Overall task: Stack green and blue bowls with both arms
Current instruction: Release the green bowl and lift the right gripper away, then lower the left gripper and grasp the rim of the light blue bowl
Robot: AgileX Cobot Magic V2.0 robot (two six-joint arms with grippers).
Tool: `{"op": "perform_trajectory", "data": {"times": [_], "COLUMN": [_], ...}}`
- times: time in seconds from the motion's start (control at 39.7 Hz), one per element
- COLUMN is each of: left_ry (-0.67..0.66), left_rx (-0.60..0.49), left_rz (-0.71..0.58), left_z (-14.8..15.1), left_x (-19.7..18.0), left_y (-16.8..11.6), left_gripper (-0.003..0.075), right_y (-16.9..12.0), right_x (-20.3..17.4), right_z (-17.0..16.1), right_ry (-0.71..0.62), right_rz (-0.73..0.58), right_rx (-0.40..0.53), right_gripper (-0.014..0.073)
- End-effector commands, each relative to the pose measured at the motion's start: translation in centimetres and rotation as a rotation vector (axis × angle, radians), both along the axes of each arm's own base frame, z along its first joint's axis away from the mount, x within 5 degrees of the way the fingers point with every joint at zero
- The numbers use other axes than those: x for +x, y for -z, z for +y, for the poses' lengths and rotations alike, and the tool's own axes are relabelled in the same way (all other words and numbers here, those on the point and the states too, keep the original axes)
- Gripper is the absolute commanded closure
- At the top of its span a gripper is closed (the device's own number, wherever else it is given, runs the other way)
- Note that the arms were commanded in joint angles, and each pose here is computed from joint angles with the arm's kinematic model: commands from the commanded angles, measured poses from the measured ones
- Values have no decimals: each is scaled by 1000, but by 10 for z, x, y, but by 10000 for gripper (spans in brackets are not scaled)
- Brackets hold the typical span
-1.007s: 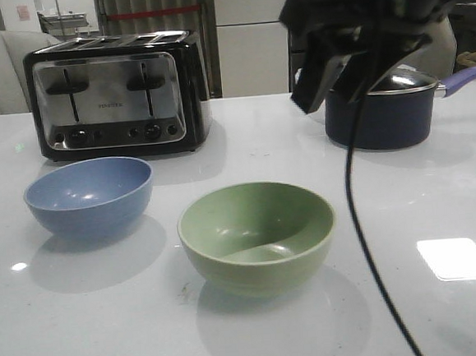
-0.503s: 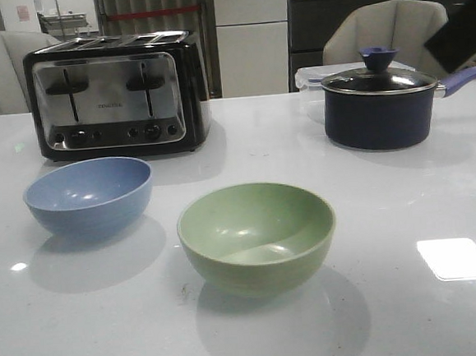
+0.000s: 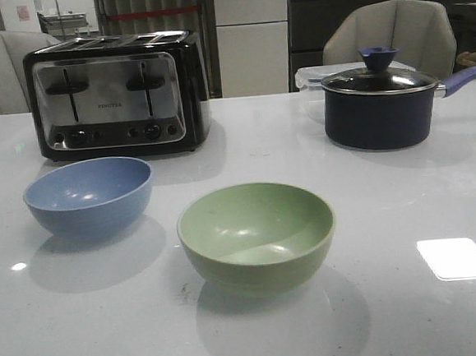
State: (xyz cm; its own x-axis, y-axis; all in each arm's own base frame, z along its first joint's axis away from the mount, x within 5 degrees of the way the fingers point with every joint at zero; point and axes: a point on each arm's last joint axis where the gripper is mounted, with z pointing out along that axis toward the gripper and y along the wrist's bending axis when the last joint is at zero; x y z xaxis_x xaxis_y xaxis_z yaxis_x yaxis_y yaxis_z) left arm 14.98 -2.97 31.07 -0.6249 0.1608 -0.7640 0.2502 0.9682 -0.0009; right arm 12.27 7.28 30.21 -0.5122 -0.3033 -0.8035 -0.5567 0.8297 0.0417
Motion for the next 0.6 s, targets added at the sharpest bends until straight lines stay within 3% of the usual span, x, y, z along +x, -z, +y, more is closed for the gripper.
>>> {"op": "perform_trajectory", "data": {"times": [0.0,0.58], "left_ry": [33,33], "left_rx": [-7,25], "left_rz": [-77,212], "left_z": [-9,-40], "left_x": [21,166], "left_y": [-10,43], "left_gripper": [203,203], "right_y": [-13,-13], "right_x": [2,2], "right_z": [1,1], "right_ry": [10,10], "right_rz": [-75,-74], "right_rx": [49,48], "right_gripper": [160,160]}}
